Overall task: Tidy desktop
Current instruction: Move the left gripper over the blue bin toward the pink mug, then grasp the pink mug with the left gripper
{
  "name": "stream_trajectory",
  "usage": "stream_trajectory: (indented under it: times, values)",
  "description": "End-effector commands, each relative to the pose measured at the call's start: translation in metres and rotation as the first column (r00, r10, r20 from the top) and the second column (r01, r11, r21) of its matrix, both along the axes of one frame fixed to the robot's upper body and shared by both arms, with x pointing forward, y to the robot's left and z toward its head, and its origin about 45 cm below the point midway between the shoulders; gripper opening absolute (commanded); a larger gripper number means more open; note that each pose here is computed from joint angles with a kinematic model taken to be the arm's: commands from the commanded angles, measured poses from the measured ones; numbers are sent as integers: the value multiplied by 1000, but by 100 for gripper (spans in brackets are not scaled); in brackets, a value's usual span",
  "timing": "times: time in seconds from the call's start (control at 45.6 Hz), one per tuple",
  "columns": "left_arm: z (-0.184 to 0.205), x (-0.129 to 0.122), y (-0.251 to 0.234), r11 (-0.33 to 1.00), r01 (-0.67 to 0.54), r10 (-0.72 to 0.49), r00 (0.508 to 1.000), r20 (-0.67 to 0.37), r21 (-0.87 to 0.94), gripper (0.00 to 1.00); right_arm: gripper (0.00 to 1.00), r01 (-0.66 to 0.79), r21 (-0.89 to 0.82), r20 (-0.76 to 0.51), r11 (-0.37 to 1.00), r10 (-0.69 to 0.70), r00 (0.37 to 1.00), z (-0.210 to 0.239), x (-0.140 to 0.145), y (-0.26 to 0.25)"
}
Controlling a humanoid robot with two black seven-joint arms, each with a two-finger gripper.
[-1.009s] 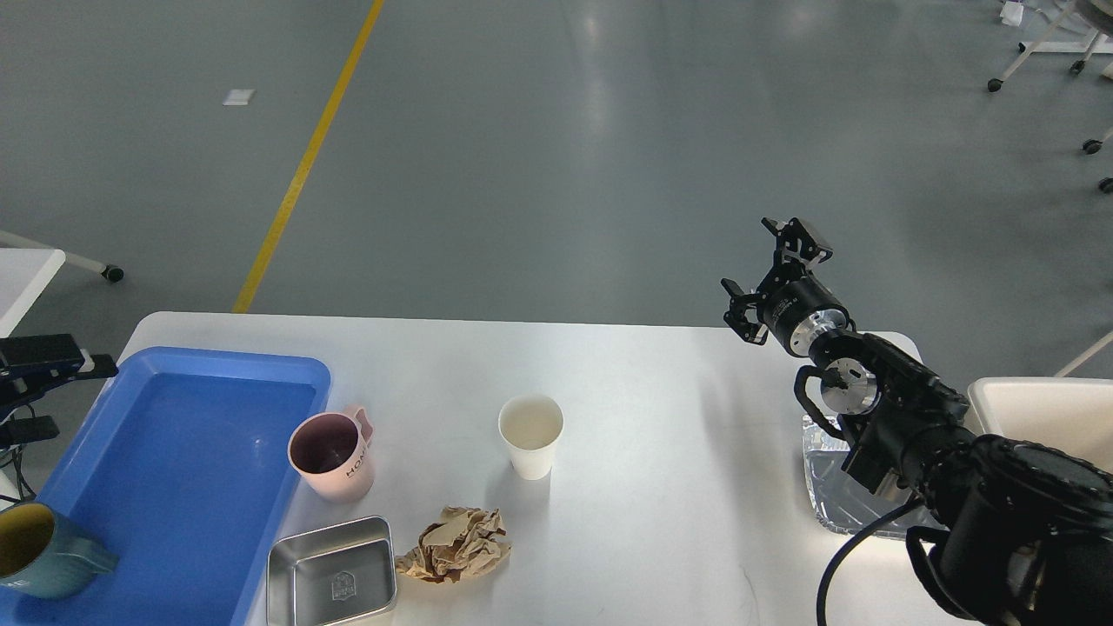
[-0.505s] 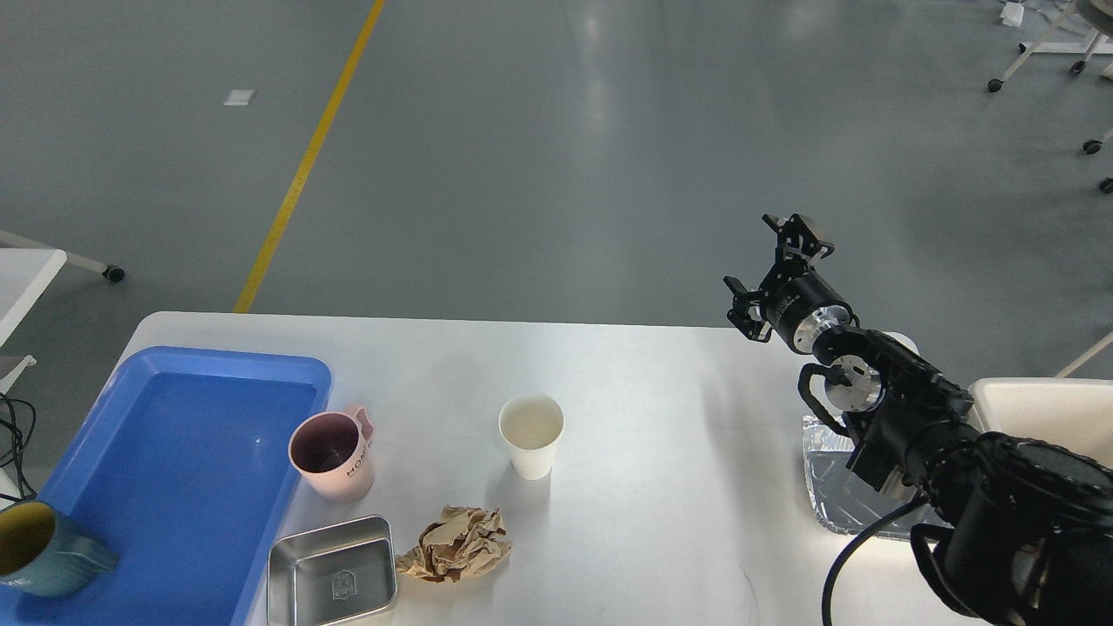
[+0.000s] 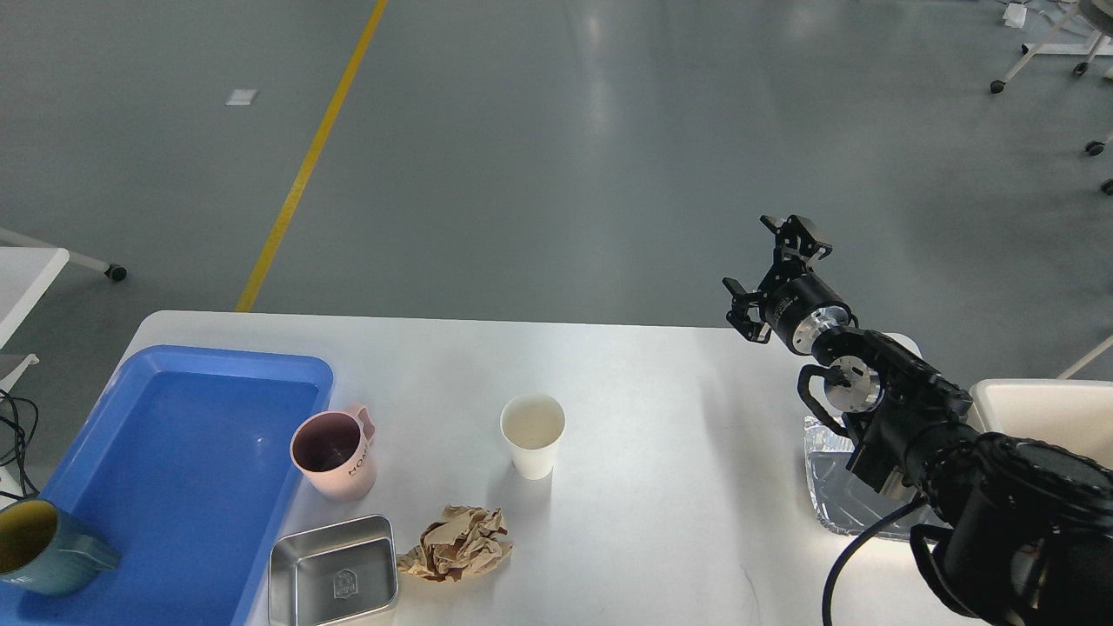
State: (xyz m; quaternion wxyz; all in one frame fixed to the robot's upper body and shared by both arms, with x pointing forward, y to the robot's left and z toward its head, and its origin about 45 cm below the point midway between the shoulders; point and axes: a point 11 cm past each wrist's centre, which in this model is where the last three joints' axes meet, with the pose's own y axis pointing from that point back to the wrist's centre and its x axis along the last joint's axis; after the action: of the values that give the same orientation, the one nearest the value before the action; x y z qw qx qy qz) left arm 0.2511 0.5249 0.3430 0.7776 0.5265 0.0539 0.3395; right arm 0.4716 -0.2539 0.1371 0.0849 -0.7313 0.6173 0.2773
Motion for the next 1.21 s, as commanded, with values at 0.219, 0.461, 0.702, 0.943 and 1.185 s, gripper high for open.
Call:
stream_trajectory:
  times: [0.219,0.461,0.702,0.943,1.185]
  values:
    - [-74,70,-64,996,90,-89,994,-60,12,96,100,-1,-2,9,1000,1,1000,4,3,0]
    - [-112,94,-103,987,154,-151,987,-51,41,96,100,0,-3,9,1000,0,1000,5,3,-1]
    - [-146,105,-148,980,201,-200,979,-46,10,97,100,-1,-2,6,1000,1,1000,3,2,-1]
    - [-180,89,-165,974,225,-219,964,-154,18,97,100,1,-4,8,1000,-1,1000,4,2,-2]
    - [-192,79,-160,977,212,-205,962,-180,24,97,100,4,-5,4,1000,-3,1000,2,1,-3]
